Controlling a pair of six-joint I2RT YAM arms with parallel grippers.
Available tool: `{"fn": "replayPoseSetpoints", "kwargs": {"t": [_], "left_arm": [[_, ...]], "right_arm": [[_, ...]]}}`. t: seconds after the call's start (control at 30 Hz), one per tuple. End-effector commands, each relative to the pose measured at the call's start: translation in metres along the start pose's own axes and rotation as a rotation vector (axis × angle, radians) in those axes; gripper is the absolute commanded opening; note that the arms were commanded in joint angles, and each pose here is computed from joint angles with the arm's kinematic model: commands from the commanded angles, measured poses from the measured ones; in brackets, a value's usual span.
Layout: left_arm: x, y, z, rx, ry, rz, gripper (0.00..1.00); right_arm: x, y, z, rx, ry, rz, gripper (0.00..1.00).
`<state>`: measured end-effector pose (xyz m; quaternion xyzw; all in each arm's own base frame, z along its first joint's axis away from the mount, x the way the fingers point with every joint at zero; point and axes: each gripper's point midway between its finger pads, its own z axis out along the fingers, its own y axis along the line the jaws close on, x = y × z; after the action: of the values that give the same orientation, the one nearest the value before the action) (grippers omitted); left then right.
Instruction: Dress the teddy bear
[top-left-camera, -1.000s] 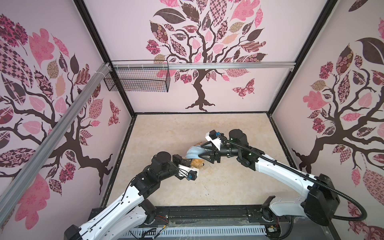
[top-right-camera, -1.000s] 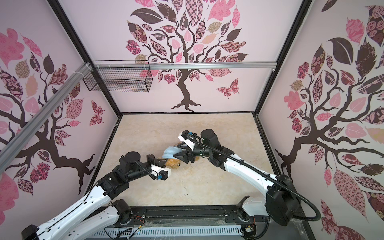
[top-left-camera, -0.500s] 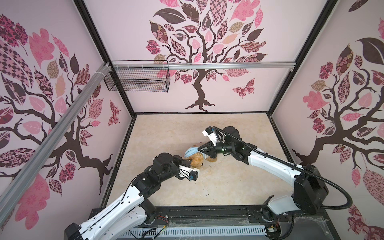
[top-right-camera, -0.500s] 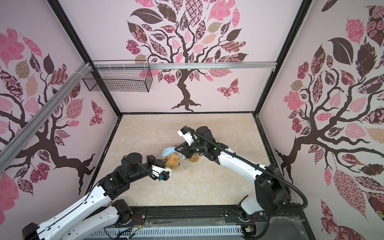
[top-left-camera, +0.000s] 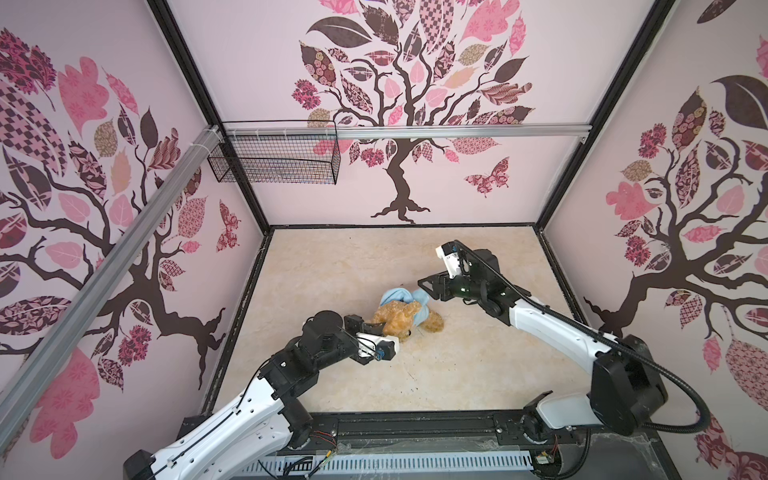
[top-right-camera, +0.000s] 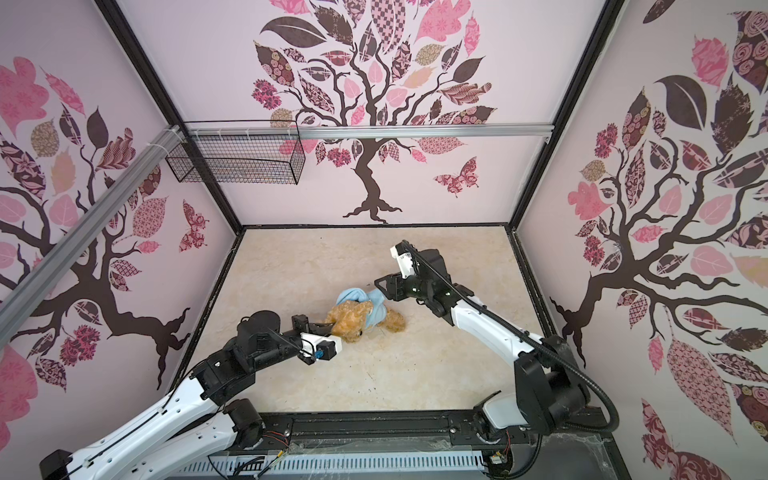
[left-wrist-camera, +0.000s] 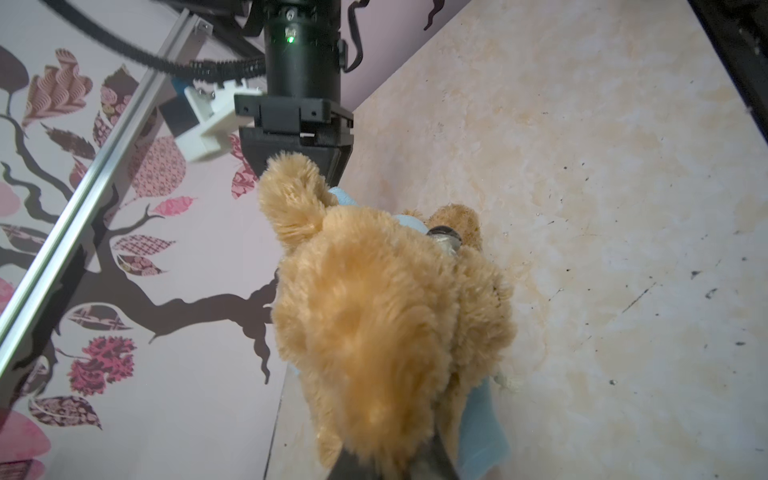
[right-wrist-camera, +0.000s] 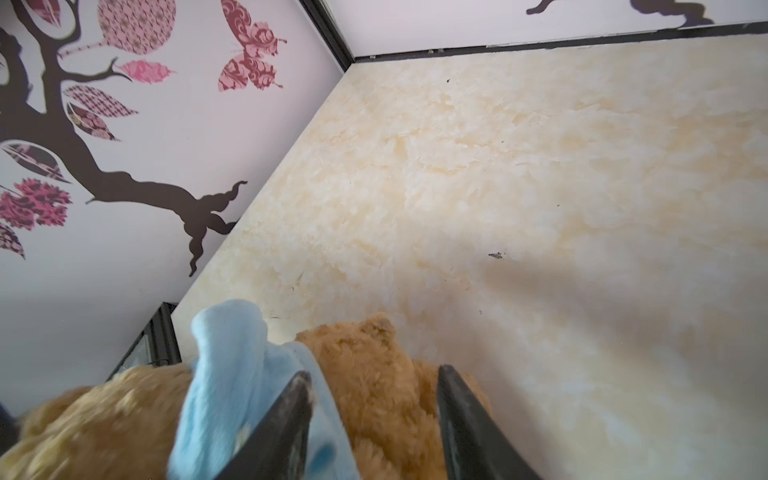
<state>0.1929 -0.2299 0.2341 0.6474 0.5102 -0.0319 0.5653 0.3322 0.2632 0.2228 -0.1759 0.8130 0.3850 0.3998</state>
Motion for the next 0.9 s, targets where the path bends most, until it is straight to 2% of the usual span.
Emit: {"fn": "replayPoseSetpoints", "kwargs": {"t": [0.0, 0.13, 0.23, 0.33, 0.43, 0.53, 0.6, 0.77, 0.8, 0.87], "left_arm": [[-0.010, 0.032, -0.004, -0.087, -0.042, -0.318, 0.00], [-0.002, 0.066, -0.008, -0.170, -0.035, -0.750, 0.00], [0.003, 0.085, -0.006, -0.246, -0.076, -1.107, 0.00], [0.006, 0.088, 0.010, -0.234, -0.126, -1.463, 0.00], [0.008, 0.078, 0.034, -0.150, -0.120, -1.695, 0.00], [0.015, 0.065, 0.055, -0.093, -0.130, -1.844, 0.00], [0.025, 0.057, 0.064, -0.094, -0.125, -1.889, 0.00], [0.057, 0.026, 0.072, -0.133, -0.021, -1.935, 0.00], [0.058, 0.024, 0.073, -0.133, -0.032, -1.933, 0.00], [0.065, 0.015, 0.073, -0.138, -0.011, -1.942, 0.04]], "right_arm": [[-0.039, 0.031, -0.036, -0.053, -0.180, -0.077, 0.59], [-0.031, 0.033, -0.052, -0.040, -0.208, -0.078, 0.62], [-0.017, 0.025, -0.054, -0.017, -0.200, -0.057, 0.63], [-0.004, 0.017, -0.048, -0.002, -0.168, -0.040, 0.64], [0.007, 0.009, -0.035, 0.007, -0.119, -0.010, 0.64], [0.019, -0.003, -0.018, 0.028, -0.074, 0.040, 0.62], [0.030, -0.012, -0.007, 0.049, -0.048, 0.068, 0.60], [0.075, -0.038, 0.024, 0.100, 0.063, 0.125, 0.53], [0.084, -0.041, 0.030, 0.098, 0.083, 0.137, 0.51], [0.099, -0.044, 0.039, 0.093, 0.114, 0.154, 0.48]]}}
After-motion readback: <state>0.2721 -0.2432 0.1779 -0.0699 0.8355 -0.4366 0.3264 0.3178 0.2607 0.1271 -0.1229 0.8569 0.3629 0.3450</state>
